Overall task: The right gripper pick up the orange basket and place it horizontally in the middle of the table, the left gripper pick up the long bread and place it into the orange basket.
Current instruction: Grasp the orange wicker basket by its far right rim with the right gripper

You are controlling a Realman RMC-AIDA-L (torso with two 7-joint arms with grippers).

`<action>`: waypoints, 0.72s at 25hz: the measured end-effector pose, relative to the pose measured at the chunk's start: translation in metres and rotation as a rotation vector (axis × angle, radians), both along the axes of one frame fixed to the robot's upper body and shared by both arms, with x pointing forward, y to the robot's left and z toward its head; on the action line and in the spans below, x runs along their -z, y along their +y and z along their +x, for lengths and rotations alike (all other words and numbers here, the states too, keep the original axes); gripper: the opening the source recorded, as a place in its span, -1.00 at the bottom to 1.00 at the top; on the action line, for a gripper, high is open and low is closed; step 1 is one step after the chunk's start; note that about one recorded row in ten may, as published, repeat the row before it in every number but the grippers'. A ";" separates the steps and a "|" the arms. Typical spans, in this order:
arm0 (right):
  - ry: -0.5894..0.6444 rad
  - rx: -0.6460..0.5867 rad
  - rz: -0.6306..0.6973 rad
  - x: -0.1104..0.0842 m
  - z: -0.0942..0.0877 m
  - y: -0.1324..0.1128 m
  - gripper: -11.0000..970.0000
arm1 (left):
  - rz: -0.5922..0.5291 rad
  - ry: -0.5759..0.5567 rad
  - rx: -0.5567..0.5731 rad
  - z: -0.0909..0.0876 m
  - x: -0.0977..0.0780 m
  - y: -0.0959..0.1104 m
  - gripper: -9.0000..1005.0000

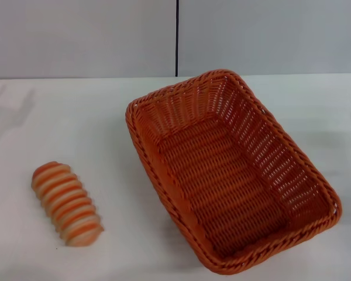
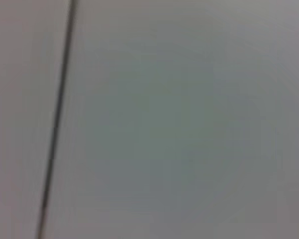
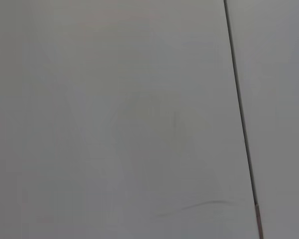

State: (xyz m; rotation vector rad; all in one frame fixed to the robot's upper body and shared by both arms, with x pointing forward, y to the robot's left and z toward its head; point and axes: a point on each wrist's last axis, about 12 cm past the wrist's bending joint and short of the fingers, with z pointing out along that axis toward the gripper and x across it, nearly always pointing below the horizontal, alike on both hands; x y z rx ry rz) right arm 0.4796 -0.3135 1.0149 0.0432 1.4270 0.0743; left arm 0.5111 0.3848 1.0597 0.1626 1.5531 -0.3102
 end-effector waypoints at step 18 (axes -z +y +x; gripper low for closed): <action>-0.052 -0.024 -0.027 -0.008 0.001 -0.004 0.51 | 0.133 0.091 0.128 0.031 -0.069 0.014 0.38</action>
